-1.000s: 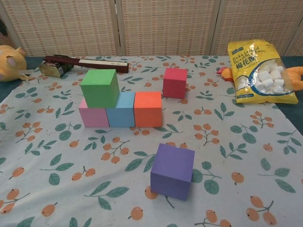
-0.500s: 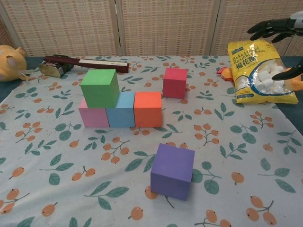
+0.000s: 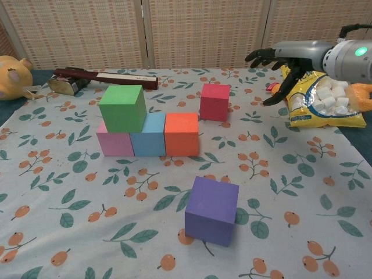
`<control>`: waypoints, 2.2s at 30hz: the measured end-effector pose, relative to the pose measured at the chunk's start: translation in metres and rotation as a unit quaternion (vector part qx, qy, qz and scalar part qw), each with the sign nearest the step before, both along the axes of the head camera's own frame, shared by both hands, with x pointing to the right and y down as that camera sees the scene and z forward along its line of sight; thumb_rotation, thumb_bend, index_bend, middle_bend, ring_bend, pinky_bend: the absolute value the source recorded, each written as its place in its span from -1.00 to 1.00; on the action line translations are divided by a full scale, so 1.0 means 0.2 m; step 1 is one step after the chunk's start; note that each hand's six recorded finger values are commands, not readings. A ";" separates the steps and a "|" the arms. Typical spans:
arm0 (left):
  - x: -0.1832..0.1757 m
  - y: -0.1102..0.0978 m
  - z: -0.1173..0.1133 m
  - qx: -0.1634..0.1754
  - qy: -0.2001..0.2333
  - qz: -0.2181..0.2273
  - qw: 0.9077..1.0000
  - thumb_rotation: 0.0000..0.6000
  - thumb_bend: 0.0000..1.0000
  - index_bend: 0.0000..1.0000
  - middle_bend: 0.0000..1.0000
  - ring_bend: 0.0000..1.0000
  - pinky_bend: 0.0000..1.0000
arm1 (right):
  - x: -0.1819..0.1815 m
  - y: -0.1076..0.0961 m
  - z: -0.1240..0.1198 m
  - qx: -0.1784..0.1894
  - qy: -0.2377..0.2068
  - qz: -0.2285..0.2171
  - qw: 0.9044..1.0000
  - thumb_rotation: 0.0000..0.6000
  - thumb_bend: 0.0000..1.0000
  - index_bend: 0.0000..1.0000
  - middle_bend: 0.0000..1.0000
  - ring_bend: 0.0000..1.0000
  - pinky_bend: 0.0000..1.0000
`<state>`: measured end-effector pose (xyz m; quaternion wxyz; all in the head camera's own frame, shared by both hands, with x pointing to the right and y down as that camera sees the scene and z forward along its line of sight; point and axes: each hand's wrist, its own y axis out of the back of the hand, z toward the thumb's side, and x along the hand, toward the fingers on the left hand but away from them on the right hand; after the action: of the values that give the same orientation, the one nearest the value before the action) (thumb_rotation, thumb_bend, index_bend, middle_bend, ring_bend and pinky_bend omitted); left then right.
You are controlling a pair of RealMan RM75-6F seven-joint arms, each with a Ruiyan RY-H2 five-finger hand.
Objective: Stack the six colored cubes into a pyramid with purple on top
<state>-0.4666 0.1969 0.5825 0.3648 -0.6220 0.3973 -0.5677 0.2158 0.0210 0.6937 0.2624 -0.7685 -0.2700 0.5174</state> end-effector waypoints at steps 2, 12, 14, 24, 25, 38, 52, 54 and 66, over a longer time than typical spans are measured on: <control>0.00 0.01 0.00 -0.001 0.001 0.001 1.000 1.00 -0.34 -0.39 -0.66 -0.86 -0.80 | -0.05 -0.02 0.05 -0.001 0.002 0.003 1.000 1.00 -0.96 -1.00 -0.84 -1.00 -0.80; 0.00 0.02 -0.03 -0.005 0.003 0.004 1.000 1.00 -0.33 -0.39 -0.66 -0.88 -0.80 | -0.29 -0.14 0.23 0.008 0.026 0.018 0.999 1.00 -1.00 -1.00 -0.84 -1.00 -0.80; 0.00 0.03 -0.03 -0.007 0.004 0.001 1.000 1.00 -0.34 -0.39 -0.67 -0.89 -0.80 | -0.31 -0.16 0.26 0.008 0.032 0.017 0.999 1.00 -1.00 -1.00 -0.84 -1.00 -0.80; -0.03 0.05 -0.06 -0.006 0.004 -0.014 1.000 1.00 -0.34 -0.39 -0.69 -0.90 -0.80 | -0.42 -0.22 0.40 -0.006 0.062 0.014 0.998 1.00 -0.81 -1.00 -0.62 -1.00 -0.80; -0.04 0.06 -0.06 -0.006 0.004 -0.015 1.000 1.00 -0.34 -0.39 -0.69 -0.91 -0.80 | -0.43 -0.22 0.41 -0.006 0.064 0.014 0.998 1.00 -0.77 -1.00 -0.59 -1.00 -0.80; -0.06 0.06 -0.06 -0.006 0.004 -0.021 1.000 1.00 -0.33 -0.39 -0.71 -0.92 -0.80 | -0.52 -0.24 0.43 0.007 0.069 -0.013 0.998 1.00 -0.53 -0.77 -0.34 -0.83 -0.67; -0.08 0.06 -0.08 -0.002 -0.001 -0.026 1.000 1.00 -0.33 -0.39 -0.71 -0.93 -0.80 | -0.53 -0.28 0.20 0.040 -0.009 -0.059 0.997 1.00 -0.46 -0.77 -0.27 -0.76 -0.63; -0.08 0.06 -0.08 -0.002 -0.004 -0.022 1.000 1.00 -0.33 -0.40 -0.71 -0.93 -0.80 | -0.56 -0.25 0.14 0.032 -0.030 -0.068 0.997 1.00 -0.46 -0.77 -0.27 -0.76 -0.63; -0.04 0.06 -0.06 -0.013 -0.008 -0.009 1.000 1.00 -0.33 -0.40 -0.71 -0.96 -0.80 | -0.68 -0.03 -0.12 -0.030 -0.107 -0.070 0.991 1.00 -0.46 -0.77 -0.27 -0.76 -0.63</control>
<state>-0.4754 0.2084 0.5696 0.3546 -0.6183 0.3929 -0.5810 0.0795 0.0146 0.6691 0.2444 -0.8441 -0.2262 0.4203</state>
